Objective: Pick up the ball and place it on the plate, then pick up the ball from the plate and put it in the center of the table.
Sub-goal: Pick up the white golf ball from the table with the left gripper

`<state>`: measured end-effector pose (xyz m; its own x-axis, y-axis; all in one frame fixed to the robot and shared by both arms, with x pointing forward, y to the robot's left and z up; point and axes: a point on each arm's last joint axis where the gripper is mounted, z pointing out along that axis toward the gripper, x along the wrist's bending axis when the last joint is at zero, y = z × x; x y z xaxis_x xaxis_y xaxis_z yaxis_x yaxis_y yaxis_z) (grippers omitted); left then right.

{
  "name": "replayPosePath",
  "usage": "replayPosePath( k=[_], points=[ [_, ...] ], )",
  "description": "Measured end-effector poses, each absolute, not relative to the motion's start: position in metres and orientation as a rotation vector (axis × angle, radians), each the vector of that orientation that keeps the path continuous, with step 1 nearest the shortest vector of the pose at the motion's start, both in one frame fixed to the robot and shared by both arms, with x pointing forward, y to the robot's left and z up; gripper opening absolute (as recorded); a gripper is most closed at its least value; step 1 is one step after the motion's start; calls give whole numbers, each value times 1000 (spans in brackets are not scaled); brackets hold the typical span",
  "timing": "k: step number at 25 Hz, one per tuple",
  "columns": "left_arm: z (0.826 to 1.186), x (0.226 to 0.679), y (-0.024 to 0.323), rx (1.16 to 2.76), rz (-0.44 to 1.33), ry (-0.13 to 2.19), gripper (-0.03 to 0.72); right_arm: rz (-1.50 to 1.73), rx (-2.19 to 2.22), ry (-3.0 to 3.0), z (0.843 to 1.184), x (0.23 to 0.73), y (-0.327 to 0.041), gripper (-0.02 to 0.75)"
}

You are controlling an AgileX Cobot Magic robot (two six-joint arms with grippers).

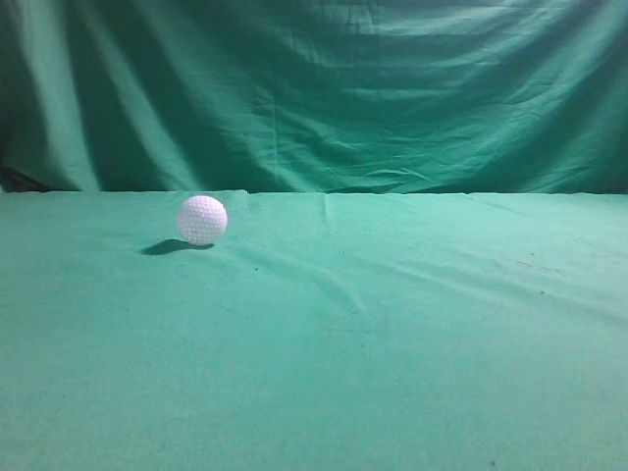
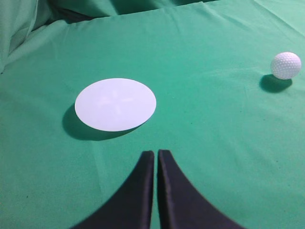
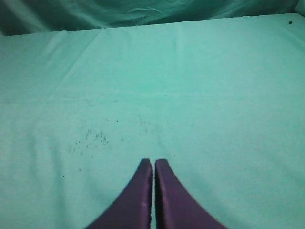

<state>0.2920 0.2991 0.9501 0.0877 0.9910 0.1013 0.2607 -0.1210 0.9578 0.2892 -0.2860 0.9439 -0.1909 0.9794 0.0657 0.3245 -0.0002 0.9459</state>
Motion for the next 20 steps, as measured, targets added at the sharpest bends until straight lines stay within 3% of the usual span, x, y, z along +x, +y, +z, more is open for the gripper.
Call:
replayPosePath(
  k=[20],
  points=[
    [950,292,299,1530,1103,1289,0,1210,1375,1590,944,289,-286,0]
  ],
)
